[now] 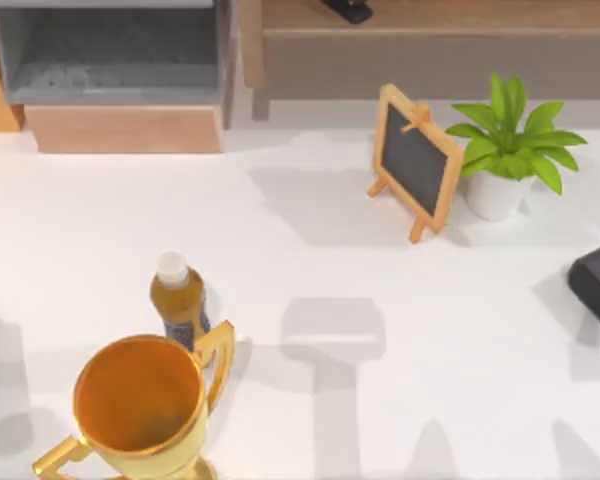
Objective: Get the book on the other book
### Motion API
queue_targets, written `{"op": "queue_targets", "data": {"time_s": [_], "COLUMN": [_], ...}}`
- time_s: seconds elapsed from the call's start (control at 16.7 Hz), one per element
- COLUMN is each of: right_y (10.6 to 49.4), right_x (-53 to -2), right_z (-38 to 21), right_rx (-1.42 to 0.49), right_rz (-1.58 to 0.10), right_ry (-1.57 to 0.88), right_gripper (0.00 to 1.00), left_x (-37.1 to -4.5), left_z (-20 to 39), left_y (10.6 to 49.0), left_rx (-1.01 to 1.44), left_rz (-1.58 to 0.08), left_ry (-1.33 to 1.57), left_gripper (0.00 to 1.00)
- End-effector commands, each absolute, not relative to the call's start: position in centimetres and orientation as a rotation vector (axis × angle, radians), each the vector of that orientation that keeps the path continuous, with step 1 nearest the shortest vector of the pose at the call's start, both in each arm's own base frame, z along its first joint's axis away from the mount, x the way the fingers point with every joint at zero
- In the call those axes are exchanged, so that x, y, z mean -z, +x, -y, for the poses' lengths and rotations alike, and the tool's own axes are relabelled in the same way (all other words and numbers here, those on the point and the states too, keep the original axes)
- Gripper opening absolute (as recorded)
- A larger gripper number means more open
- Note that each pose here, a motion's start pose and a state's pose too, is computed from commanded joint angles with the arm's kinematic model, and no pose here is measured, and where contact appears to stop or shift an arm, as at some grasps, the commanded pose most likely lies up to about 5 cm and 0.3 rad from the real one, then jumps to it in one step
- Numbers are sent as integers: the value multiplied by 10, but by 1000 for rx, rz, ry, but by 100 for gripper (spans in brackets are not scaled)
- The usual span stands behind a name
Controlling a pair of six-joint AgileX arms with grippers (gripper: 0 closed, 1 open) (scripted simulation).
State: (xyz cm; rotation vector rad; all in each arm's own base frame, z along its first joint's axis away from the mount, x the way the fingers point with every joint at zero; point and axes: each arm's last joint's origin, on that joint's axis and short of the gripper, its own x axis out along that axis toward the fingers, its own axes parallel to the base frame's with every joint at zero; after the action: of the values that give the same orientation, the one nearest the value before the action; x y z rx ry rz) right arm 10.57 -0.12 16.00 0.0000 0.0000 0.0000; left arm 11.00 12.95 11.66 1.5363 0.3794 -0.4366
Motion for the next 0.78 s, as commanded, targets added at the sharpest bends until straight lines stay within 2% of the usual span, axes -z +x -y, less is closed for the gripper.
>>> {"op": "queue_targets", "data": {"time_s": [0.72,0.78], "right_y": [106,106], "right_x": [-160,-160], "right_z": [1,1], "right_rx": [0,0], "right_rz": [0,0], "right_ry": [0,0], "right_gripper": [100,100], "left_x": [-115,-115], "left_z": [-129,-129], "left_y": [115,115], "left_rx": [437,437], "left_rz": [-379,-379], "left_ry": [1536,1536], "left_gripper": [0,8]}}
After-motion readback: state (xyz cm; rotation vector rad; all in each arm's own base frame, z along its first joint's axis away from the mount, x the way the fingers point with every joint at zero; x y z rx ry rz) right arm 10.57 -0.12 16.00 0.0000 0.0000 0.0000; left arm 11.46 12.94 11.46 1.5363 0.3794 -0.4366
